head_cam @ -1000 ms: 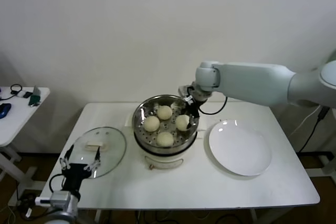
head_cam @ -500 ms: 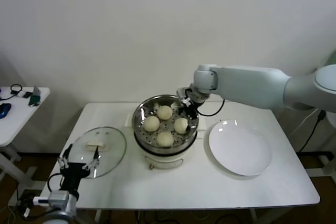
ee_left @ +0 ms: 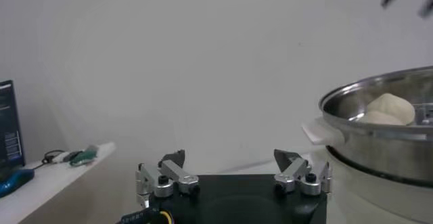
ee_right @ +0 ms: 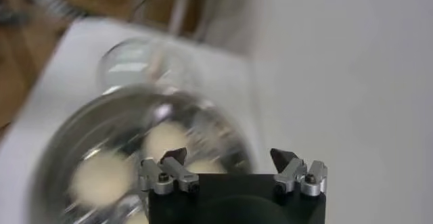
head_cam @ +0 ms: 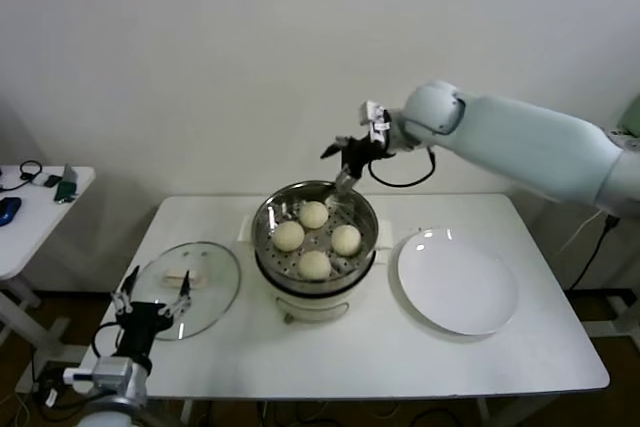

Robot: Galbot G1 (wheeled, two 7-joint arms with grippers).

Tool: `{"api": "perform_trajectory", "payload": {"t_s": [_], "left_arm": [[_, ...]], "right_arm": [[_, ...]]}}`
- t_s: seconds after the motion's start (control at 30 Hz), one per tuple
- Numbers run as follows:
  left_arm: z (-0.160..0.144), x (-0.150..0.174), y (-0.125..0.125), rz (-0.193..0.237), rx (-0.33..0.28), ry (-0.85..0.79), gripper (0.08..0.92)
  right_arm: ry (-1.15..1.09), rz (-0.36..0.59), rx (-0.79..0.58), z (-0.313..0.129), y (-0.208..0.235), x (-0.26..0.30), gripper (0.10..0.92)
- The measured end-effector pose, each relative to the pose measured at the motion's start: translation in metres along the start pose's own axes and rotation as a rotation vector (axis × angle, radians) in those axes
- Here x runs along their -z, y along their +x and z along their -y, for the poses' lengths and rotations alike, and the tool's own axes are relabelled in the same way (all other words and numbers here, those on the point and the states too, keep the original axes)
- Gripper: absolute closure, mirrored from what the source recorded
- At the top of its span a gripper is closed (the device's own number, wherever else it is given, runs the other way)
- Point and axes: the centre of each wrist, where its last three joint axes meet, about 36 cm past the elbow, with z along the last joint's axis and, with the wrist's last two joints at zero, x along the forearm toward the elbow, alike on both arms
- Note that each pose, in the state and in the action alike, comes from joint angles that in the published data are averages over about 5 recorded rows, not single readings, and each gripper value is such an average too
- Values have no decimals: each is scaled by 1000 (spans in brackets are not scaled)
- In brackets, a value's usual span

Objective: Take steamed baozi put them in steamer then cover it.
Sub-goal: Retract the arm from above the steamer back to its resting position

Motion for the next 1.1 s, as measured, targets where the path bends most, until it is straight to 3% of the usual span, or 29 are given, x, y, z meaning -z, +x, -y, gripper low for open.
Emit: {"api": "perform_trajectory", "payload": {"t_s": [0.27, 0.57, 0.83, 1.1], "left_arm": [[3, -3, -6, 11, -13, -4, 177], [5, -1, -11, 30, -9, -9, 177], [3, -7, -11, 15, -13, -40, 177], [-6, -16, -10, 18, 6, -159, 177]], "right_arm": [[-192, 167, -354, -34, 43, -90, 200], [-407, 303, -644, -107, 84, -182, 200], [-548, 358, -819, -195, 105, -250, 200], [-687, 347, -891, -310, 98, -294, 200]]}}
